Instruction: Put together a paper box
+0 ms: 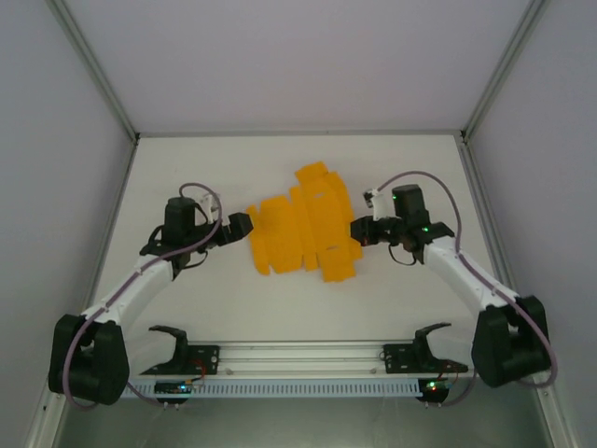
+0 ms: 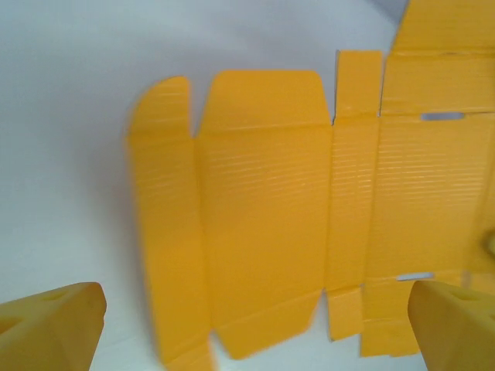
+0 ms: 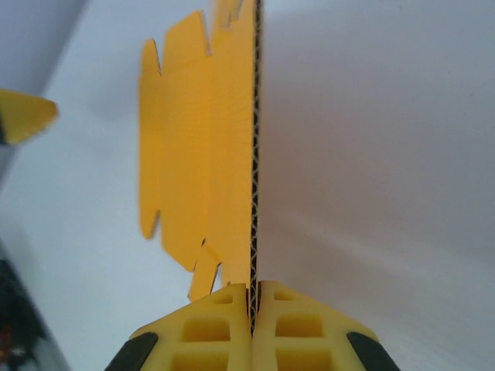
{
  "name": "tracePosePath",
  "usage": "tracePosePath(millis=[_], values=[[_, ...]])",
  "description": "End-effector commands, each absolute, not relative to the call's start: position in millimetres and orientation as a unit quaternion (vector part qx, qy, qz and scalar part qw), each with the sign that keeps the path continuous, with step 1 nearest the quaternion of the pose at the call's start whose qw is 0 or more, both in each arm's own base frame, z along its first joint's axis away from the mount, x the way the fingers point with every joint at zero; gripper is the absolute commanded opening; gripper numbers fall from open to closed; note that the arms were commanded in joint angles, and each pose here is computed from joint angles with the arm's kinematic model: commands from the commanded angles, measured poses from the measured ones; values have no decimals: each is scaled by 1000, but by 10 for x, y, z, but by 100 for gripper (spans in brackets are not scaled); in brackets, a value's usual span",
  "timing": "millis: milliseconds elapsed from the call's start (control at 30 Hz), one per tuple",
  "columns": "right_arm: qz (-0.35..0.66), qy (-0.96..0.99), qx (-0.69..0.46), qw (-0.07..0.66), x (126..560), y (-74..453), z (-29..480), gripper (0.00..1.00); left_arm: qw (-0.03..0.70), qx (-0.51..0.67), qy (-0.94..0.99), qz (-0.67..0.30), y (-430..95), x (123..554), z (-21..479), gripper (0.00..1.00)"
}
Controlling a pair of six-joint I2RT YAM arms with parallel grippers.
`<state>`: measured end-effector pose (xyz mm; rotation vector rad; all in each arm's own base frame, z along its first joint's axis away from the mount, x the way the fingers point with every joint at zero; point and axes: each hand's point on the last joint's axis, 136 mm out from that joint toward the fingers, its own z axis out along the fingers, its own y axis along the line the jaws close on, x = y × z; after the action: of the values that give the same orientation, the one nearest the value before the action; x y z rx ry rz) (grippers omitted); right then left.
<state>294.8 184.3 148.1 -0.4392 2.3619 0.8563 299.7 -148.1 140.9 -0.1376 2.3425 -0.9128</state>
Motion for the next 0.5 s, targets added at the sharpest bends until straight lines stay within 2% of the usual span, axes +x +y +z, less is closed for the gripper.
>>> tracePosePath(millis=[0,167,267,467], values=[[195,897,-266,295,3097,1759,1213,0,287,-75,925,-236,-1158,2890,1149,99],[-46,840,-422,337,3511,1769,1090,0,292,-55,919,-259,-1260,2910,1269,100],[-161,786,-478,358,3707,1885,1101,0,302,-42,910,-280,-1353,2948,1389,100],[-265,685,-552,395,3877,2209,1157,0,333,-31,893,-301,-1435,3101,1707,100]])
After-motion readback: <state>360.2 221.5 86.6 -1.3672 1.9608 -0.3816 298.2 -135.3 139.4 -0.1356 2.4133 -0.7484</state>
